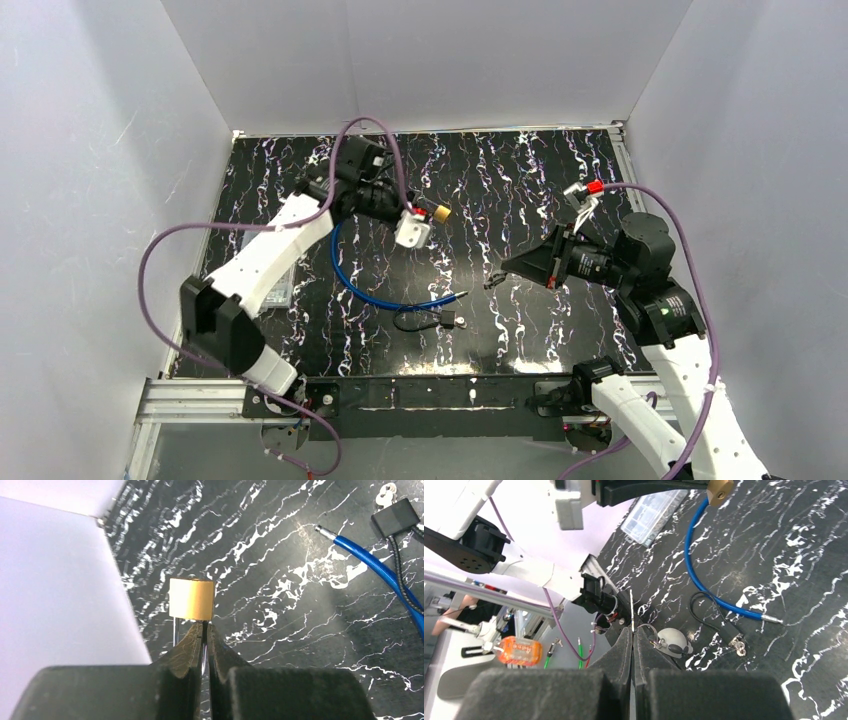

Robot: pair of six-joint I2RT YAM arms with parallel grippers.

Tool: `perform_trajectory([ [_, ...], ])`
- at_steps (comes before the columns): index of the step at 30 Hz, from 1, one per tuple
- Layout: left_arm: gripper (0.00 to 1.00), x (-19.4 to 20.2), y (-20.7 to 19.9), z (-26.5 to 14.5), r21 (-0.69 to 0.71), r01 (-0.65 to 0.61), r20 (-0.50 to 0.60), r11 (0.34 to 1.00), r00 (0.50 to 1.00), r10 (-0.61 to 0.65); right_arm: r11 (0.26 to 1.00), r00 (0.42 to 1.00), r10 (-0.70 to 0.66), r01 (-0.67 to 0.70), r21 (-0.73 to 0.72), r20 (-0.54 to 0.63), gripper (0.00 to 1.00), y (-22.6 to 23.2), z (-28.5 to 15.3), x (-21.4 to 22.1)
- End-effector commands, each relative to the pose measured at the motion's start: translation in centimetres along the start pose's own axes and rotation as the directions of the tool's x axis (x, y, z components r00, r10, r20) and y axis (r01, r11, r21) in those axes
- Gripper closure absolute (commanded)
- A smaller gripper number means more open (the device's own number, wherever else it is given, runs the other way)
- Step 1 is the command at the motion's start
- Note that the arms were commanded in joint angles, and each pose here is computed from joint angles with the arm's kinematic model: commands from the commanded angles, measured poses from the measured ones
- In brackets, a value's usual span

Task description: Unlock with the key

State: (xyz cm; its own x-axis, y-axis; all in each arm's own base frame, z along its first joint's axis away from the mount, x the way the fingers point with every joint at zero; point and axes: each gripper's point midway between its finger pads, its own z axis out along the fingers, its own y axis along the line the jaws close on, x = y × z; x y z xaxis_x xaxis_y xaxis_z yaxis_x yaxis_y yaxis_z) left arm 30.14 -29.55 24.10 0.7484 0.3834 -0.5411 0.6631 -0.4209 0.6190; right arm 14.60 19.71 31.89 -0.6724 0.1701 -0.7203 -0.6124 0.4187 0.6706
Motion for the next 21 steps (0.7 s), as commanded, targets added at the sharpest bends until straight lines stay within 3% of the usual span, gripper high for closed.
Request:
perform_trajectory([
  [1, 1.00, -4.3, 1.9, -2.1, -0.178, -0.170, 0.056, 0.969, 0.982, 0.182, 0.988, 1.000, -0.020, 0.020, -0.155, 0.000, 0.99, 2.5, 0.0, -0.5],
  [4, 1.00, -6.9, 3.1, -3.8, -0.266, -0.273, 0.049, 0.925, 0.954, 0.296, 0.973, 1.000, -0.019, 0.015, -0.228, -0.017, 0.99, 3.6, 0.1, -0.6],
  [11, 1.00, -13.2, 5.0, -7.1, -0.386, -0.357, 0.076, 0.850, 0.907, 0.415, 0.953, 0.998, -0.041, 0.024, -0.301, -0.048, 0.99, 4.6, 0.6, -1.3],
  [21, 1.00, -16.5, 3.6, -8.2, -0.367, -0.371, 0.120, 0.853, 0.891, 0.439, 0.963, 0.987, -0.143, 0.122, -0.243, -0.074, 0.99, 5.7, 1.2, -2.3],
])
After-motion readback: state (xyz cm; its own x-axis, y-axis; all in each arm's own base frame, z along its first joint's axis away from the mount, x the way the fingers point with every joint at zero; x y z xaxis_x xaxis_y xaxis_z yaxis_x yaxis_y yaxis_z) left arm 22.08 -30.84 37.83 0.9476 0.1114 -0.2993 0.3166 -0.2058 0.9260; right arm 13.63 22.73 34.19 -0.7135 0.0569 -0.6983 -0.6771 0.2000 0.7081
